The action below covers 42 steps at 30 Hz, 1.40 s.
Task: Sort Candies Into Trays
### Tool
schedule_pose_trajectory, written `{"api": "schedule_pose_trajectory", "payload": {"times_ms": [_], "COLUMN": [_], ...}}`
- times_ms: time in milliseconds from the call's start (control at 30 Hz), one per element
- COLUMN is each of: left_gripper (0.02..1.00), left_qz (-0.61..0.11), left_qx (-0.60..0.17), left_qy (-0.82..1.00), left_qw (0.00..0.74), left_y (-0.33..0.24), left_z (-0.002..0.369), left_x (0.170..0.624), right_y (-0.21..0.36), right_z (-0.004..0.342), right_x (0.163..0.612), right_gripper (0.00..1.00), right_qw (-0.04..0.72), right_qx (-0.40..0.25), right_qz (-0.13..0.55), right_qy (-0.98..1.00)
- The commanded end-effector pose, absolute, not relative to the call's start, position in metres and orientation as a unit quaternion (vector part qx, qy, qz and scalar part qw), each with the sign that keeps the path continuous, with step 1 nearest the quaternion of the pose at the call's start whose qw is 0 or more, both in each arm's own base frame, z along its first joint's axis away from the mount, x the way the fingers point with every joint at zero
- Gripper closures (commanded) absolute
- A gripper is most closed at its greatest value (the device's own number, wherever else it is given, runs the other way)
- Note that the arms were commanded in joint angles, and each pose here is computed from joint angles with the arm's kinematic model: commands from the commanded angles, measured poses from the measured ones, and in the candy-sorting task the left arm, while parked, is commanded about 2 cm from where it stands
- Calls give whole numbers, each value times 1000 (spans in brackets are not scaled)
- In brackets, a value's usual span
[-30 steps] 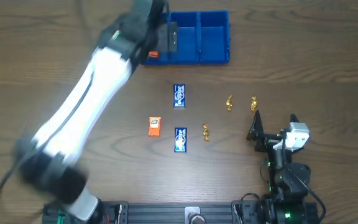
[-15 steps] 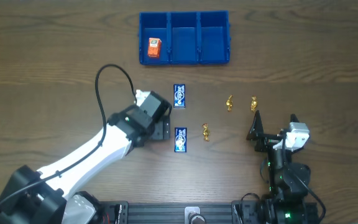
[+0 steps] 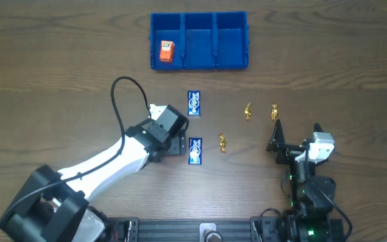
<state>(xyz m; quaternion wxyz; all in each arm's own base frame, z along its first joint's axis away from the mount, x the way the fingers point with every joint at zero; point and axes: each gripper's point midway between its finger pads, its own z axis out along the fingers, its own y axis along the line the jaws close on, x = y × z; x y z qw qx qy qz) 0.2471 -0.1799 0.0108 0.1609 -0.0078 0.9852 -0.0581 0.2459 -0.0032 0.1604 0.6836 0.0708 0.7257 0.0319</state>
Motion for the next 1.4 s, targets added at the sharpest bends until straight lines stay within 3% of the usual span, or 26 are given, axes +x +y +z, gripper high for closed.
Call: {"api": "schedule_pose_trajectory", "payload": {"times_ms": [33, 400, 600, 900, 1000, 1133, 1400], "left_gripper": [211, 496, 546, 726, 744, 748, 748], "left_qz": [-47, -35, -34, -34, -37, -44, -23], "left_qx": [-14, -16, -15, -15, -16, -22, -19], "left_qy": [985, 984, 984, 985, 983, 973, 920], "left_qw": [164, 173, 171, 170, 177, 225, 391], "left_y": [-179, -176, -176, -177, -178, -183, -179], "left_z": [2, -2, -5, -7, -3, 35, 220], "left_x": [252, 257, 257, 257, 260, 280, 369], "right_y": [-5, -5, -5, -5, -5, -5, -5], "right_z": [160, 160, 160, 160, 160, 160, 160], "right_x": [246, 246, 246, 246, 246, 246, 246], "right_gripper": [3, 3, 3, 3, 3, 3, 3], "right_qw": [684, 684, 684, 684, 684, 684, 684], "right_qx": [71, 71, 71, 71, 71, 71, 71], "right_qz": [29, 29, 29, 29, 29, 29, 29], "right_qy": [726, 726, 726, 726, 726, 726, 726]}}
